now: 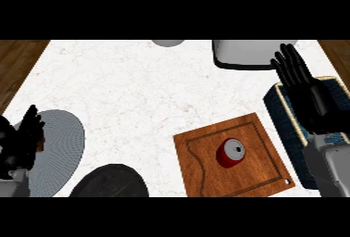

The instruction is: Pick the can from the cutting board and place it in the basket

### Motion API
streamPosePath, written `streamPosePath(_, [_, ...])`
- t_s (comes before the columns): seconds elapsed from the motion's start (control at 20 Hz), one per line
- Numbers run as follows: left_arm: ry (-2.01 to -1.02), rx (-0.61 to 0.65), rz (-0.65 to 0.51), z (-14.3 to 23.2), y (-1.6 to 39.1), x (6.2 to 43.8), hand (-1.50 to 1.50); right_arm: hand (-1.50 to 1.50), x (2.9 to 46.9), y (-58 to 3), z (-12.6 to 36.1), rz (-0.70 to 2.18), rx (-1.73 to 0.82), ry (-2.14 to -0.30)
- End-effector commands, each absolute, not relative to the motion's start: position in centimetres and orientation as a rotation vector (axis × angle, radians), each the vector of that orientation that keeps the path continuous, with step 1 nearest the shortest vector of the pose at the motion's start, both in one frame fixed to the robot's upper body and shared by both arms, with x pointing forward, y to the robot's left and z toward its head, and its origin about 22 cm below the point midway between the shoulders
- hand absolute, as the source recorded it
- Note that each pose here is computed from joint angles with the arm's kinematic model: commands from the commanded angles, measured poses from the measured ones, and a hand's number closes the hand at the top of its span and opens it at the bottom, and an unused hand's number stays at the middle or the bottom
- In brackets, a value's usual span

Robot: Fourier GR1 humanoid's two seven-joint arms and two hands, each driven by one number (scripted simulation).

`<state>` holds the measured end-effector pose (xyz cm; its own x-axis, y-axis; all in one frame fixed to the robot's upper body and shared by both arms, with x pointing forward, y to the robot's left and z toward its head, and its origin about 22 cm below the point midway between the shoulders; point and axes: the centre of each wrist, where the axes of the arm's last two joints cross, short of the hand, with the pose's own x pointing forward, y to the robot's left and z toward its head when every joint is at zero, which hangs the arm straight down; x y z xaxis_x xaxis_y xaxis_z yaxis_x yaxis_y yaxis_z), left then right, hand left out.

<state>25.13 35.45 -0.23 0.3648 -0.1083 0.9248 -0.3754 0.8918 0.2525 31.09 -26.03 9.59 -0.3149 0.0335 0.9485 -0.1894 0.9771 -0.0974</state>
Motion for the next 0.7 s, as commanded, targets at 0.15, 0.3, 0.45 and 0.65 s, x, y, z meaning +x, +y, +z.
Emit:
streamPosePath(0.15, [-1.365, 0.395, -0.032, 2.7, 32.4, 27.7, 0.0, 1.5, 29.6, -27.7, 3.9, 0.002, 0.412, -1.926])
streamPosePath(0.3, [-1.338, 0.305, -0.138, 1.5, 29.9, 27.6, 0.0, 1.5, 30.2, -26.1, 8.9, 0.201, 0.512, -2.344])
streamPosePath(0.45, [-1.359, 0.278, -0.165, 2.2, 29.0, 28.5, 0.0, -1.5, 27.7, -21.2, 3.9, -0.011, 0.625, -2.406])
streamPosePath(0.65, [-1.346, 0.297, -0.183, 2.2, 30.0, 28.1, 0.0, -1.5, 22.6, -20.5, 4.1, -0.045, 0.21, -2.383])
